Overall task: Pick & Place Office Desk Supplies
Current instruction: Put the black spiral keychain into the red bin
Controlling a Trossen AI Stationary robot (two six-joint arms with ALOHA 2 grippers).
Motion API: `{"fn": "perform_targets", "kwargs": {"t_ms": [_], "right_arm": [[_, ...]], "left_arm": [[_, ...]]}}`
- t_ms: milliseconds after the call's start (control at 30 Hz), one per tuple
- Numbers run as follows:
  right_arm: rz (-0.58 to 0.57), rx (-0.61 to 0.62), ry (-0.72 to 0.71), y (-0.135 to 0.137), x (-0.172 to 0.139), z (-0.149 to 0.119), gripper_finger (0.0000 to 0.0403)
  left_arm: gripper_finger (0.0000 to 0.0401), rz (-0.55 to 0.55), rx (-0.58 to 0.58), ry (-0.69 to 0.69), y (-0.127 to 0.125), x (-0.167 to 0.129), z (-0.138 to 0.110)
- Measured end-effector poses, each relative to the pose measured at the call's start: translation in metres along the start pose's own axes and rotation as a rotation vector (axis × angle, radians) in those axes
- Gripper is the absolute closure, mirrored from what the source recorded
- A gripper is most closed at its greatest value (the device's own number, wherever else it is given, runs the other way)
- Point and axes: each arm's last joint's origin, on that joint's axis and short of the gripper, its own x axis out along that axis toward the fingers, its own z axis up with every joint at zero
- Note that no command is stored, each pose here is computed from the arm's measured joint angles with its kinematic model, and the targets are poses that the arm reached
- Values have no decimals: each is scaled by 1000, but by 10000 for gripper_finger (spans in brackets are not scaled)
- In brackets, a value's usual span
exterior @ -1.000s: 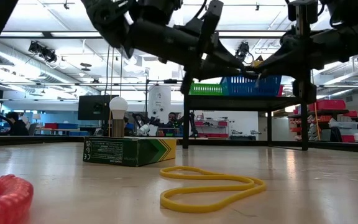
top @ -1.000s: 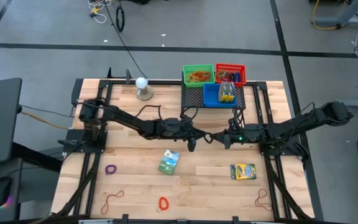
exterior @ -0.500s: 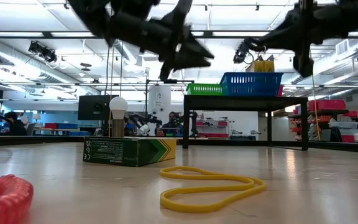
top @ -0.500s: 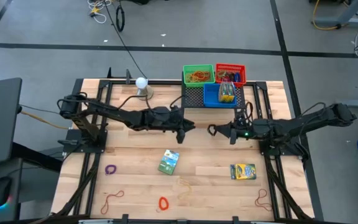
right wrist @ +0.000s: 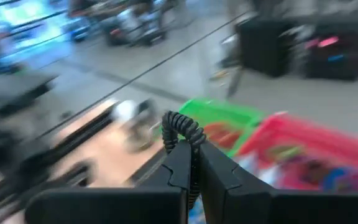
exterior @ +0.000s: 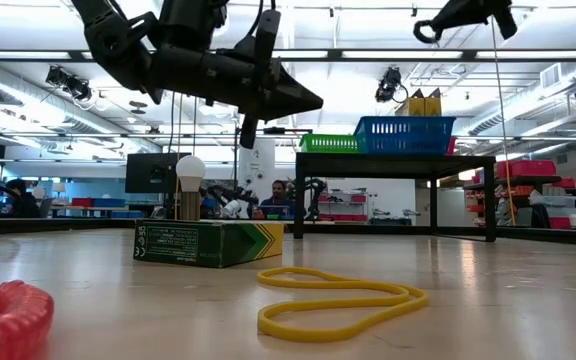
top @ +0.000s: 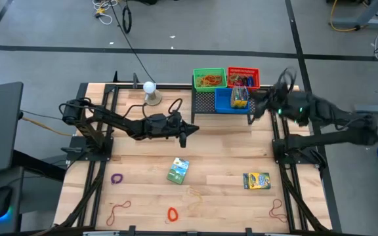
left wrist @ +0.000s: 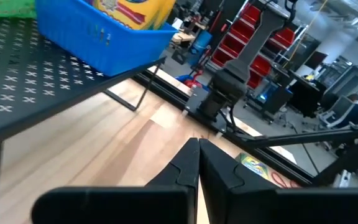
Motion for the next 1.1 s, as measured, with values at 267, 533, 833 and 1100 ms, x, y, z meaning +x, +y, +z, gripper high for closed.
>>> {"fn": "perform_targets", "kwargs": {"t_ms": [267,533,833,1100], "right_arm": [[-167,76,-12,-52,40,27,384],[-209,219,203,-116,121,15,383],[-182,353,359,-149,162,-4,377],[-198,342,330,-150,162,-1,272]], "left_arm": [[389,12,0,-7,0,0,0],[389,10,-27,-7,0,0,0],[389,33,-42,-17,1,0,0],[389,69,-69,-32,2,0,0]]}}
